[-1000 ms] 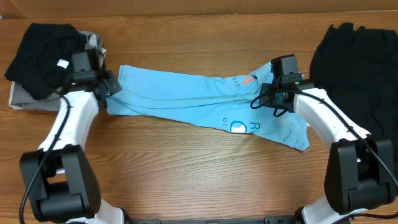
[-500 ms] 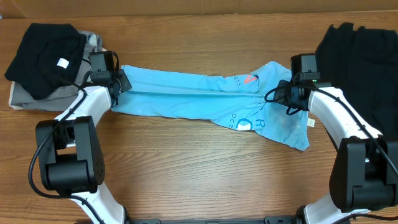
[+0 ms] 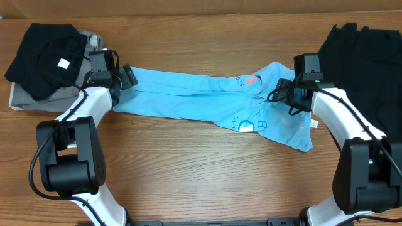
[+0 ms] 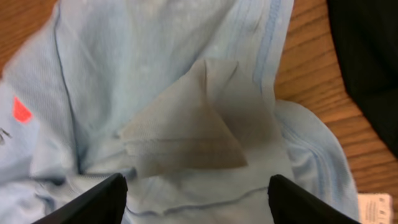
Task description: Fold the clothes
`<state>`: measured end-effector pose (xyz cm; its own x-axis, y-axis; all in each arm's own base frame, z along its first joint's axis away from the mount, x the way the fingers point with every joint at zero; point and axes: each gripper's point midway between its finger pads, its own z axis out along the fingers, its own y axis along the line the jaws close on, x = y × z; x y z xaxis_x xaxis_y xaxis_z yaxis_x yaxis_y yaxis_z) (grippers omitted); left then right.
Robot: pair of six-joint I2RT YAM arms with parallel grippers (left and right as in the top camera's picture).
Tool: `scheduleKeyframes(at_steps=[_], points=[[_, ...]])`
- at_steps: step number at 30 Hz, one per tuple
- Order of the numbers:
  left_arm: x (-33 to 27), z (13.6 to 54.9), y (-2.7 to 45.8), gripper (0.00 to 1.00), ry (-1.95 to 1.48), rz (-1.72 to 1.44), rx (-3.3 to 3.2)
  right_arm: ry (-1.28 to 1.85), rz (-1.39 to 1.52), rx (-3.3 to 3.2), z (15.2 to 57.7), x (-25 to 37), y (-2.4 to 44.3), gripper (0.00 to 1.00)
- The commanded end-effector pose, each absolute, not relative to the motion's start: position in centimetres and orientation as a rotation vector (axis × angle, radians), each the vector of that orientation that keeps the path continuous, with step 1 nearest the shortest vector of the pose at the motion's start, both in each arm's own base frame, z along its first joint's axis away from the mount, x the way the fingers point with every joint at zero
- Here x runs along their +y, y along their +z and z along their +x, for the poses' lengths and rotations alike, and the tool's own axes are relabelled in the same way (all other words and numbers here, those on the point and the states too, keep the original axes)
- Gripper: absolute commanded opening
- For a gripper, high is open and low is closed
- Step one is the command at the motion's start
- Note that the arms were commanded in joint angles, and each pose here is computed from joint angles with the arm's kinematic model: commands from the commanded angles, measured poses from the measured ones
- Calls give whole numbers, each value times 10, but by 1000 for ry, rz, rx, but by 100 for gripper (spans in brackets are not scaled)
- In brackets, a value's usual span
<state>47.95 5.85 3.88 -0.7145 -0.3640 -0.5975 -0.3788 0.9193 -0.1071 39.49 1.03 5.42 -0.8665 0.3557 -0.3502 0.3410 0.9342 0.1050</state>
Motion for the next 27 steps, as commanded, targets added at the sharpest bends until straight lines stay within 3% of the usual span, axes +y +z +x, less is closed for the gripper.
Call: scheduleKeyframes(at_steps=[1, 9, 24, 27], points=[[57, 478, 54, 100, 32, -439, 2477, 47, 517, 2687, 408, 6, 79, 79], [28, 466, 65, 100, -96, -123, 2623, 16, 444, 2751, 402, 6, 128, 83], [22, 464, -18, 100, -149, -90, 2752, -1, 425, 2802, 391, 5, 126, 81], [21, 461, -21, 84, -151, -90, 2765, -1, 425, 2802, 391, 5, 126, 79]])
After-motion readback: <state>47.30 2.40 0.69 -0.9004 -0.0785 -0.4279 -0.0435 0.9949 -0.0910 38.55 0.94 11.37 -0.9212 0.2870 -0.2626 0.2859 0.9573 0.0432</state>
